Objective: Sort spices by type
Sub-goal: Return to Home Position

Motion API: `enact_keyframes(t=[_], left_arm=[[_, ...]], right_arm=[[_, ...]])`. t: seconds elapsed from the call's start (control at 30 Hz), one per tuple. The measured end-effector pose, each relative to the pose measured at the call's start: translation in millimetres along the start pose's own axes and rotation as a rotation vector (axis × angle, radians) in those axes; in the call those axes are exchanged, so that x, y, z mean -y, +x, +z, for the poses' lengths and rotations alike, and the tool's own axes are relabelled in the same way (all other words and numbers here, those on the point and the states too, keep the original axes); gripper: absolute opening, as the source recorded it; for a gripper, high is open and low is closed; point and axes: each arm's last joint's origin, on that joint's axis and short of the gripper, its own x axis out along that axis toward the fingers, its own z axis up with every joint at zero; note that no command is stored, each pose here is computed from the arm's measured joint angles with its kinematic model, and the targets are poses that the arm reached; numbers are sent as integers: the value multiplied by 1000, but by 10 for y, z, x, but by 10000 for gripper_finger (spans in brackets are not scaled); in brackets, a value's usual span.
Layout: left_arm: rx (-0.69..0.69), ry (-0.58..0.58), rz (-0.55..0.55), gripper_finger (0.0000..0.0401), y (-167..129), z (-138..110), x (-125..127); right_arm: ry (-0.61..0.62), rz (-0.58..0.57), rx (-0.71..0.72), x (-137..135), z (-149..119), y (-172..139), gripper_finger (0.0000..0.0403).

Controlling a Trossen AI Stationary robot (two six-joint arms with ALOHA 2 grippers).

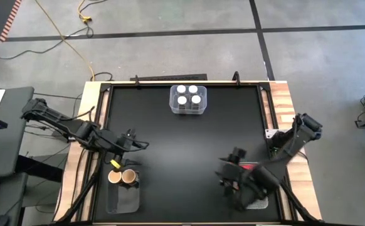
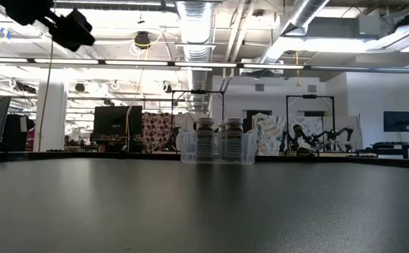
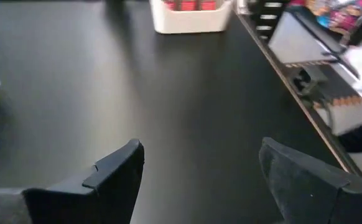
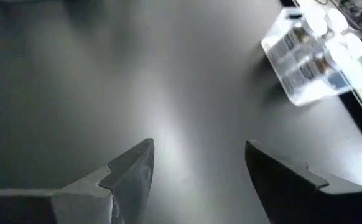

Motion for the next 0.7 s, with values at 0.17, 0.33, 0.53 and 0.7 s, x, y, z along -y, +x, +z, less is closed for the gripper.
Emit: enact_keyframes(t=[0.17, 0.33, 0.53, 0.7], left_arm=[[-43, 45, -22, 306, -160, -68, -36], [-33, 71, -24, 306, -292, -94, -63], [17, 125, -15, 306, -397, -80, -93], [-9, 120, 25, 306, -418, -109, -152]], right_arm=[[-32, -5, 33, 34, 292, 342, 286], [-67, -24, -13, 132, 485, 719, 286], [-124, 38, -41, 246, 633, 1202, 286], [-86, 191, 32, 373, 541, 1769, 286]])
